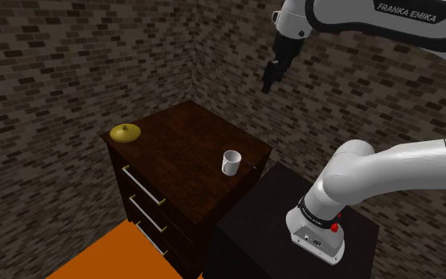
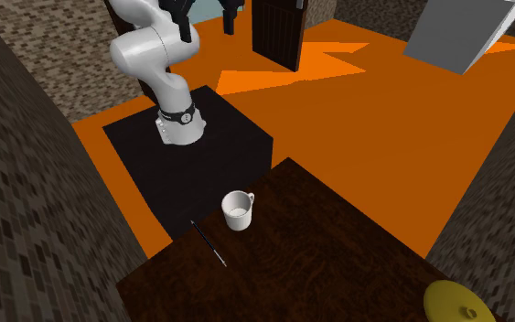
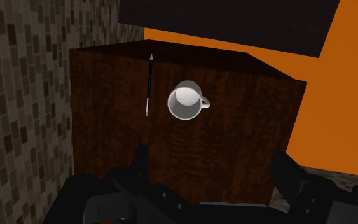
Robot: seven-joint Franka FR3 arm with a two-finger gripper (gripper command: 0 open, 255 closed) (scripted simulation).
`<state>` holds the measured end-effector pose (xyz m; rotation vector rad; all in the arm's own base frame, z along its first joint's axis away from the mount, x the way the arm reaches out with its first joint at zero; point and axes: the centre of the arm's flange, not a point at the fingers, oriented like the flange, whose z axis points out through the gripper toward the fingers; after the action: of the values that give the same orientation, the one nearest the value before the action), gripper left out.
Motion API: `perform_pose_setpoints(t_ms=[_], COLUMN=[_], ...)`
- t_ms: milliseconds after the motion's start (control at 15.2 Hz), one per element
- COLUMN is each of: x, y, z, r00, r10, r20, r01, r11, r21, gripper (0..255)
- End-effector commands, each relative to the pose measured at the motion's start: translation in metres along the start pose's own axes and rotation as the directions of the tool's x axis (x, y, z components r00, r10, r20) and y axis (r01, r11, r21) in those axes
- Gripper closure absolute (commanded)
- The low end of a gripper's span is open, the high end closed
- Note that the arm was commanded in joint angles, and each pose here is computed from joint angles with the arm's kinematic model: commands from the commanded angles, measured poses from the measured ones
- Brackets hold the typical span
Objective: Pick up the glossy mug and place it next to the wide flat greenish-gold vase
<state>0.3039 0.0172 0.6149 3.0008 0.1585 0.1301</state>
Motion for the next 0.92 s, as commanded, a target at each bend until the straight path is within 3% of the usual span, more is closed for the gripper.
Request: perform_pose_setpoints(t_ms=[0, 858], x=[0.0, 0.025], y=[0.0, 0.036], z=[0.0, 0.169], r00=[1.0, 1.0], r10=[0.0, -0.026], r20=[0.0, 0.011], r01=[0.0, 0.026], r11=[1.0, 0.997], r21=[0.0, 0.076], gripper=[0, 0])
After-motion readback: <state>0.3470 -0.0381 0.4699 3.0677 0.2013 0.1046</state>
